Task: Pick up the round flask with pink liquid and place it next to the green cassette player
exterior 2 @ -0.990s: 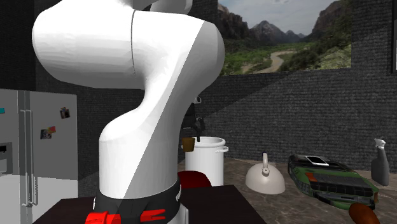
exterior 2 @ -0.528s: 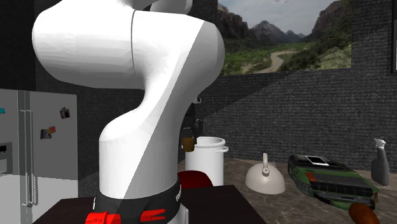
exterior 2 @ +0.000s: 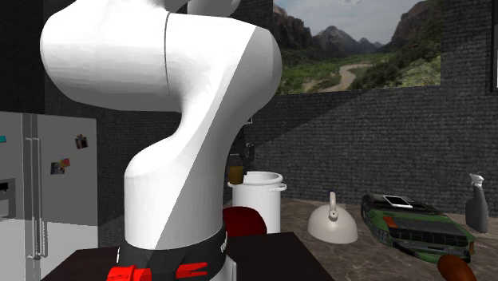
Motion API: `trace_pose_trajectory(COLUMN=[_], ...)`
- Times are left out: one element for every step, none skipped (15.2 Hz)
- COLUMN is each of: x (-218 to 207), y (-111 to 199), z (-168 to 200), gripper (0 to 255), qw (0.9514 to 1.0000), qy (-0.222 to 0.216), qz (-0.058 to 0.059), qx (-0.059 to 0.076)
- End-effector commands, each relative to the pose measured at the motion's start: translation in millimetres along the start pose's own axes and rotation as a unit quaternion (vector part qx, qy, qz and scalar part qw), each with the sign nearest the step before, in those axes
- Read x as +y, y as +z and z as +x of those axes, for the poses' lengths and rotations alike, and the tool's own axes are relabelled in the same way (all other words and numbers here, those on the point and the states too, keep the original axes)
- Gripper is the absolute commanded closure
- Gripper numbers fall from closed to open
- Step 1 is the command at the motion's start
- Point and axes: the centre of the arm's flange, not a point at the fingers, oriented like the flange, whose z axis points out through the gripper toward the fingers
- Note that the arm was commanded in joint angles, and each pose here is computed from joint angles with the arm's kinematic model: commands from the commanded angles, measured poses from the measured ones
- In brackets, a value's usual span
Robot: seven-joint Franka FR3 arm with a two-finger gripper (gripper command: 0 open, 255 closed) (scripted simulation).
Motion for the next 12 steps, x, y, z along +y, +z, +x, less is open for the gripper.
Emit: trace_pose_trajectory(x=[1,1,1,1,2,2,2,2,2,3,3,3], y=[-11,-17,-22,-27,-32,-38,-43,-48,-53,-59,-64,-69], z=[0,-1,-1,-2,-2,-3,-3,-4,-4,-5,-5,-6], gripper=[255,255,255,255,255,255,255,255,255,255,255,255], qw=[1.0,1.0,1.0,1.0,1.0,1.0,1.0,1.0,1.0,1.0,1.0,1.0], qy=[0.0,0.0,0.0,0.0,0.0,0.0,0.0,0.0,0.0,0.0,0.0,0.0], qz=[0.0,0.0,0.0,0.0,0.0,0.0,0.0,0.0,0.0,0.0,0.0,0.0], qx=[0.001,0.001,0.001,0.001,0.001,0.001,0.001,0.001,0.001,0.001,0.001,0.001])
